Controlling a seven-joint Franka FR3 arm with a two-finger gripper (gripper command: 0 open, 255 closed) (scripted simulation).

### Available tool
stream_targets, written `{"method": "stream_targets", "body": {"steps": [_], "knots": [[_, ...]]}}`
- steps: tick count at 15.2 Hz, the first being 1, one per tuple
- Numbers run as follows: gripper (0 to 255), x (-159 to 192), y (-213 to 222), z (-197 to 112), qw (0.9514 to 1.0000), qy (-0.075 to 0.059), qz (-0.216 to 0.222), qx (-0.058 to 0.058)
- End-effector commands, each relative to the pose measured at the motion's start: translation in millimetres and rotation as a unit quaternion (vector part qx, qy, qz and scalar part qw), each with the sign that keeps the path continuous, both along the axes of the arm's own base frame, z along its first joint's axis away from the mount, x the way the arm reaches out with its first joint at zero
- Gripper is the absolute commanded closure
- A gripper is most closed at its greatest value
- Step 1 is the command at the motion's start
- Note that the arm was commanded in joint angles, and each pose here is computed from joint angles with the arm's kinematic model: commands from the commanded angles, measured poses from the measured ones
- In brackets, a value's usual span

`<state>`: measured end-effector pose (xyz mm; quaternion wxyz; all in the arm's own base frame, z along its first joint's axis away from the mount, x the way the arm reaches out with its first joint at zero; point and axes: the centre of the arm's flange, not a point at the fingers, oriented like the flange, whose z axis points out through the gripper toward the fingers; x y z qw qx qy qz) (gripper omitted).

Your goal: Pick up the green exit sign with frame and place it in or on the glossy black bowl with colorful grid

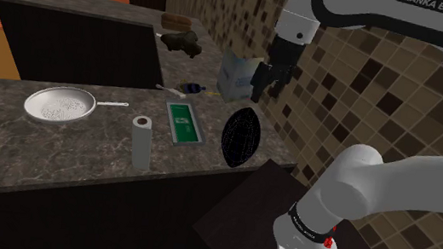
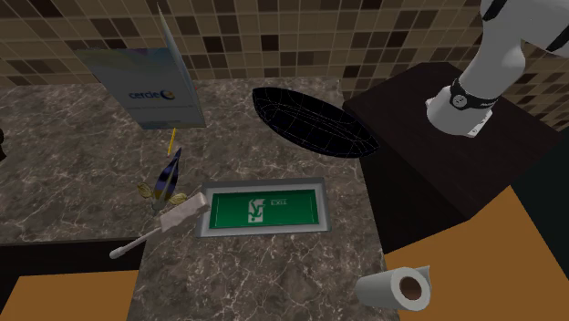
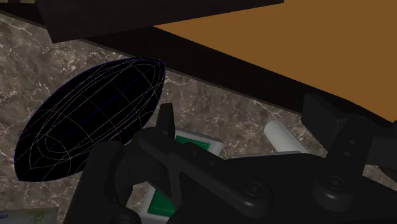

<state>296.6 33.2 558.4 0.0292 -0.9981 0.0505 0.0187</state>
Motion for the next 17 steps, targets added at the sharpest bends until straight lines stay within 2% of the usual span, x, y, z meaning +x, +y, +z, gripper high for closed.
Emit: {"method": "stream_targets", "body": {"steps": [1,9,17], "knots": [[0,0,0,0,1.0000,0.000,0.000,0.000],[0,70,-38,-72,0.9989,-0.003,-0.041,0.022],[0,136,-79,-145,0.9956,-0.006,-0.083,0.043]]}}
